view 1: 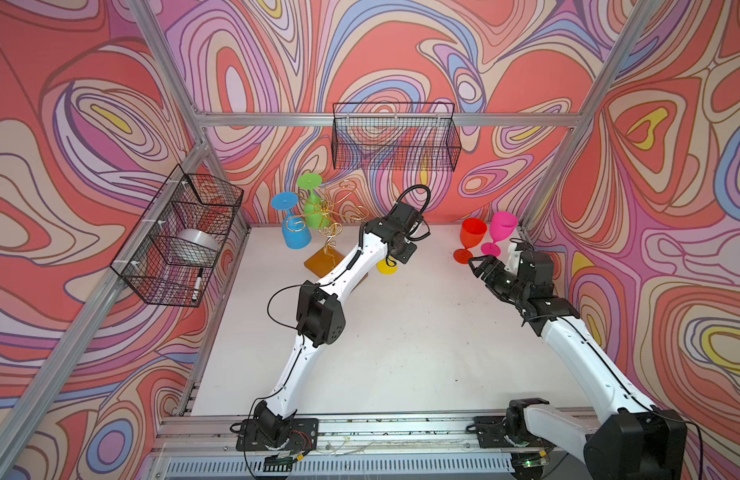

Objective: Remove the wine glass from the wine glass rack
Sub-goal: 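Lower the yellow glass upright onto the table with the left gripper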

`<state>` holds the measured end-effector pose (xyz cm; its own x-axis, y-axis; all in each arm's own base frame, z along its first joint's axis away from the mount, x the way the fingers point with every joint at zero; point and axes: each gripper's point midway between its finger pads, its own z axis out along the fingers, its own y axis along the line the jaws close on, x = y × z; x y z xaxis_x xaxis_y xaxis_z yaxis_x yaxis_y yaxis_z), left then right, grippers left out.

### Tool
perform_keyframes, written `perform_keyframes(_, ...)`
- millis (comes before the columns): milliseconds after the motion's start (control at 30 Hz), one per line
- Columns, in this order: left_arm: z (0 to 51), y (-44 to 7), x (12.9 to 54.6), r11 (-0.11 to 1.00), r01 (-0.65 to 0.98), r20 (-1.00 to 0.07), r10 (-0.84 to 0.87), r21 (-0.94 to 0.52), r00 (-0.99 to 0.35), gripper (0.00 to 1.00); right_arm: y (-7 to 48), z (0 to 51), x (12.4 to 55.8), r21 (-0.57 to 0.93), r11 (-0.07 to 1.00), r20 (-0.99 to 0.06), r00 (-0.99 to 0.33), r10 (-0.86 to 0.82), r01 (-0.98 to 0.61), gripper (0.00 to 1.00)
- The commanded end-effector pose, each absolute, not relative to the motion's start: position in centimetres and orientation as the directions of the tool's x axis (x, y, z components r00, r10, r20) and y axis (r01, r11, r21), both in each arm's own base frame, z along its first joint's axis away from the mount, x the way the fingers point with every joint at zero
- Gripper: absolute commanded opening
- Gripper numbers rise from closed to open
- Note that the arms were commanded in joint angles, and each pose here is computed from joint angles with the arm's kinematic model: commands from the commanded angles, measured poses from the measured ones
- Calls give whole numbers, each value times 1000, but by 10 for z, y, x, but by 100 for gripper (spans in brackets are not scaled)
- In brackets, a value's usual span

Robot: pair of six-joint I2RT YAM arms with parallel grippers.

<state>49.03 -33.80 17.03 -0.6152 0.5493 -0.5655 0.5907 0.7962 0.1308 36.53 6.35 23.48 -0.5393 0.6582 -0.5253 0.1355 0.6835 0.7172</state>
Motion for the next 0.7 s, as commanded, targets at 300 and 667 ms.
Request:
perform_keyframes(300, 193, -337, 502, 807, 570, -619, 529, 154, -581, 41, 67, 239, 367, 720, 686, -538, -542, 645, 101, 83)
perform_keyframes(667, 240, -335, 505, 817, 541, -696, 508, 201, -508, 71, 68, 244, 365, 725, 682, -542, -536, 648, 91, 83)
